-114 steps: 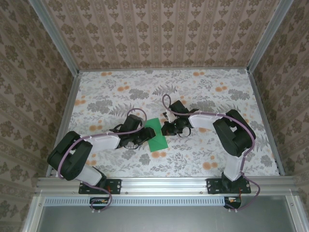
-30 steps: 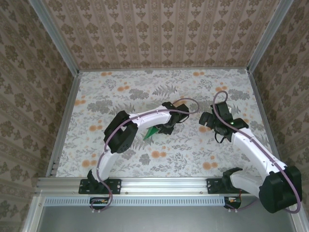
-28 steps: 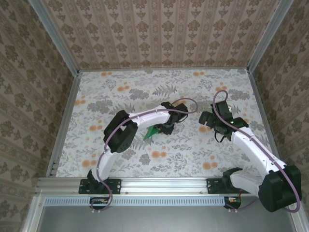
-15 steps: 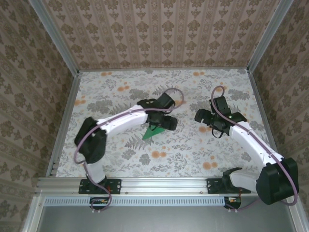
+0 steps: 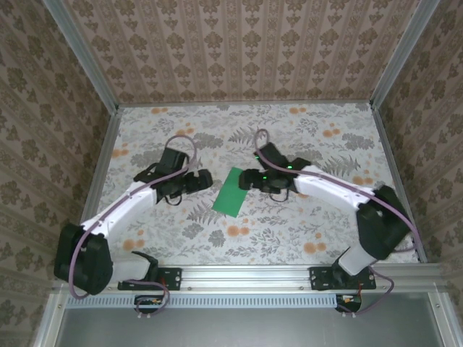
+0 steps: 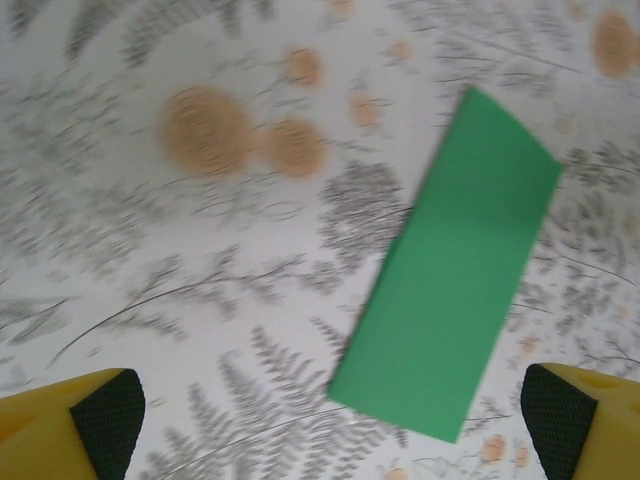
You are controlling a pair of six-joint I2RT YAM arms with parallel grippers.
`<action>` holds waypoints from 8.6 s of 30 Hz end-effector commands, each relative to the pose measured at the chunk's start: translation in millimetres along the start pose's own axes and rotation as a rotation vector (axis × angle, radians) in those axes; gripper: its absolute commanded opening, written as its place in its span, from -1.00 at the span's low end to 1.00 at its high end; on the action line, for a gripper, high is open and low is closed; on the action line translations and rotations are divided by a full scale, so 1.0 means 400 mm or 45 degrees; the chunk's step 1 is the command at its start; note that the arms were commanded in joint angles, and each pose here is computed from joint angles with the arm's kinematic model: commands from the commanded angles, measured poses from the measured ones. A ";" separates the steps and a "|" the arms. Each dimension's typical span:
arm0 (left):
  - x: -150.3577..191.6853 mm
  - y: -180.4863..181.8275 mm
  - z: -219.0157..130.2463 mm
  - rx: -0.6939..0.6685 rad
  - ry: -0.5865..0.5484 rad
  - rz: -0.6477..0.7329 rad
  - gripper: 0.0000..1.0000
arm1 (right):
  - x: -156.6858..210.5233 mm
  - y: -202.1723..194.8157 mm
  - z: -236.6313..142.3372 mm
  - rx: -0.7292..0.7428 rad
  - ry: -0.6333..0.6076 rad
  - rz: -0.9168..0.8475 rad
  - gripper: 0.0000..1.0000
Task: Fold a paper plane with a square sheet of paper (pick it up from the middle)
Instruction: Rotate the paper at the center of the table, then third fold the triangle at the center of the table.
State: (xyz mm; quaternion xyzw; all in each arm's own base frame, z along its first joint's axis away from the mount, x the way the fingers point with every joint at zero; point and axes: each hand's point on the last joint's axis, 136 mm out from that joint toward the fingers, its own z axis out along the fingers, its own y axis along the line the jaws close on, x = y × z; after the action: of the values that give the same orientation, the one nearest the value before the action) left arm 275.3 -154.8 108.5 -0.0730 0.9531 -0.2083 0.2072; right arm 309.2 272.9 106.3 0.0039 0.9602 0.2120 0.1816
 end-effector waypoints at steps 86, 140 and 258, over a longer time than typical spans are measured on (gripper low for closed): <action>0.072 0.042 0.052 0.089 0.100 -0.217 0.62 | 0.113 0.090 0.143 -0.056 0.237 -0.152 0.05; 0.243 -0.324 0.312 0.201 0.537 0.217 -0.67 | 0.275 -0.192 -0.047 -0.024 0.182 0.442 0.44; 0.196 -0.288 0.354 0.246 0.545 0.094 -0.73 | 0.180 -0.096 0.129 -0.084 0.168 0.340 -0.83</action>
State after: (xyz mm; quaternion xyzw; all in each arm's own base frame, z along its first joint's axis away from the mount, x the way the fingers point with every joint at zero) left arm 275.7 -330.1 21.4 0.0188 0.9480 -0.3165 0.0270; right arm 250.9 265.6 19.7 0.1124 0.9531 0.2721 0.0700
